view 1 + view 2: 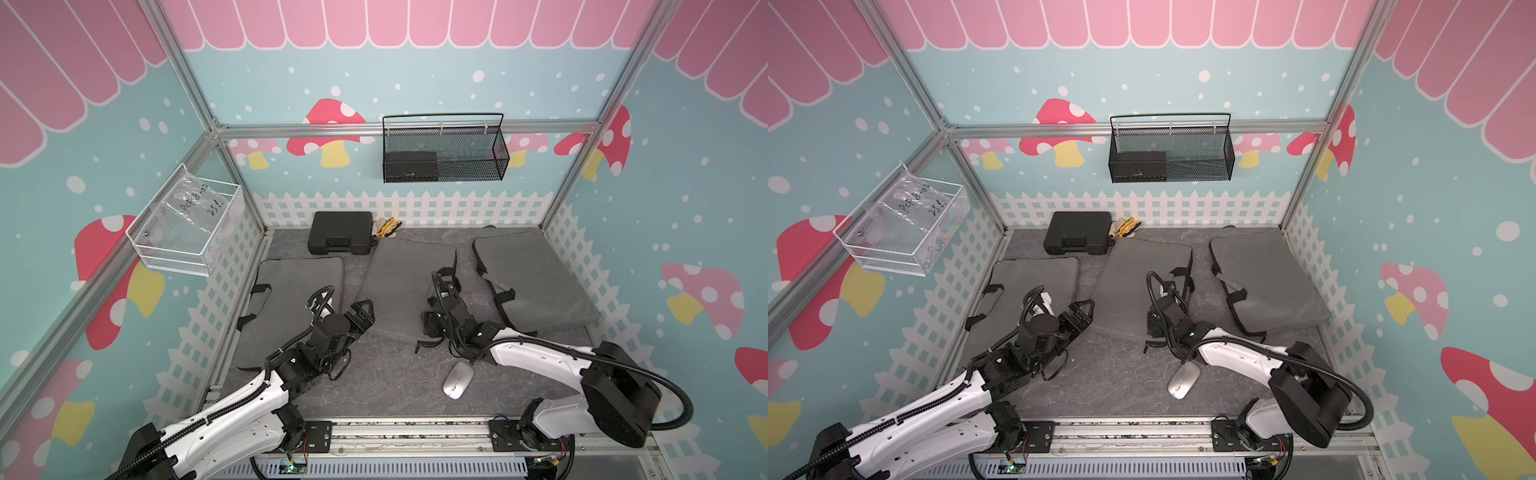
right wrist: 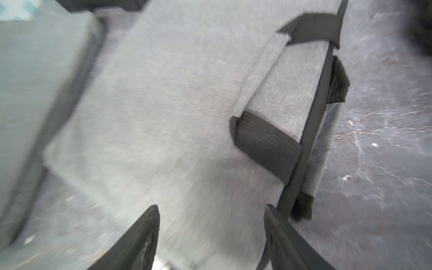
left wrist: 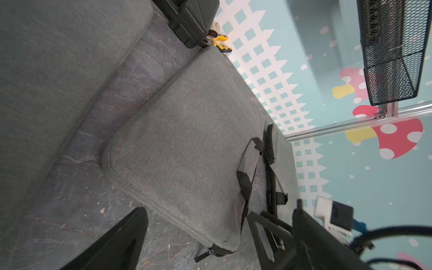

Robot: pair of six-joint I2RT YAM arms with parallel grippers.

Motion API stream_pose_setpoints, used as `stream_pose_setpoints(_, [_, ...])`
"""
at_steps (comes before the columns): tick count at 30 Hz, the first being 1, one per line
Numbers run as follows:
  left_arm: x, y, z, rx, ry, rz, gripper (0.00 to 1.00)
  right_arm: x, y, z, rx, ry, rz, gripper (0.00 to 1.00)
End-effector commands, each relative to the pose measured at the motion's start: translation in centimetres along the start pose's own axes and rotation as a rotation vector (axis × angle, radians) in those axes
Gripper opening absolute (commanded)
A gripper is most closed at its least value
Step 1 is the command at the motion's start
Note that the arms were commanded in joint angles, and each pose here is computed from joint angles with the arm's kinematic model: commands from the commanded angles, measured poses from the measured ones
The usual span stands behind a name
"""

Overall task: Put the mouse into the laptop bag
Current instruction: Zip the zipper on the zippered laptop bag.

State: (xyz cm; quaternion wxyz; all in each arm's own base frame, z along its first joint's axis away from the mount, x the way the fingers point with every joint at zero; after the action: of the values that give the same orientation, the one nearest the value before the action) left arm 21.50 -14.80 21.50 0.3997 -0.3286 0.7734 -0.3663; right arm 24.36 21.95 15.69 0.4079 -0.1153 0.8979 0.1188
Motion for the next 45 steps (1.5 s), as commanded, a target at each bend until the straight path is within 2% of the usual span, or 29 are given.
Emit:
stream_pose_setpoints(1, [-1.2,-1.3,-0.3,0.005,-0.045,0.041,0.99,2.6,-0.3,-2.0,0.096,0.043,0.015,0.72])
stream_pose_setpoints(7, [-1.9,-1.8,-0.5,-0.040,-0.052,0.125,0.99,6.8,2.0,-2.5,0.070,0.058,0.109,0.67])
stream_pose_setpoints(10, [-2.1,-1.4,-0.5,-0.083,-0.052,0.149,0.99,8.1,3.3,-2.0,0.075,0.107,0.104,0.67])
stream_pose_setpoints(17, [-2.6,-0.8,-0.6,-0.092,-0.055,0.149,0.99,10.8,5.1,0.8,0.191,0.228,0.042,0.66])
stream_pose_setpoints(22, [-2.9,-0.4,-0.7,-0.087,-0.053,0.136,0.99,11.3,5.4,2.0,0.258,0.248,0.024,0.63])
stream_pose_setpoints(30, [-3.1,-0.2,-0.8,-0.081,-0.055,0.126,0.99,12.0,4.0,2.9,0.492,0.270,0.008,0.63])
stream_pose_setpoints(34, [-3.1,-0.1,-0.7,-0.082,-0.051,0.123,0.99,12.2,4.2,3.5,0.506,0.265,0.007,0.61])
stream_pose_setpoints(45, [-3.1,0.1,-0.5,-0.083,-0.040,0.118,0.99,13.1,3.9,4.2,0.545,0.258,0.021,0.43])
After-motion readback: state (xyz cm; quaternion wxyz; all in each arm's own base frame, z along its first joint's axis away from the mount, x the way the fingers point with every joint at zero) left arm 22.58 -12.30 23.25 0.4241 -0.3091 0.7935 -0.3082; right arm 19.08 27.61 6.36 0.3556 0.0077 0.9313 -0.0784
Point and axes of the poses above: each gripper's point midway between its finger pads, its own z axis out along the fingers, its own y axis along the line the jaws close on, x = y × z, the point moved 6 cm from there along -z, back along the fingers, and after that the axes turned 8 degrees about -z, right-handed, at the moved point
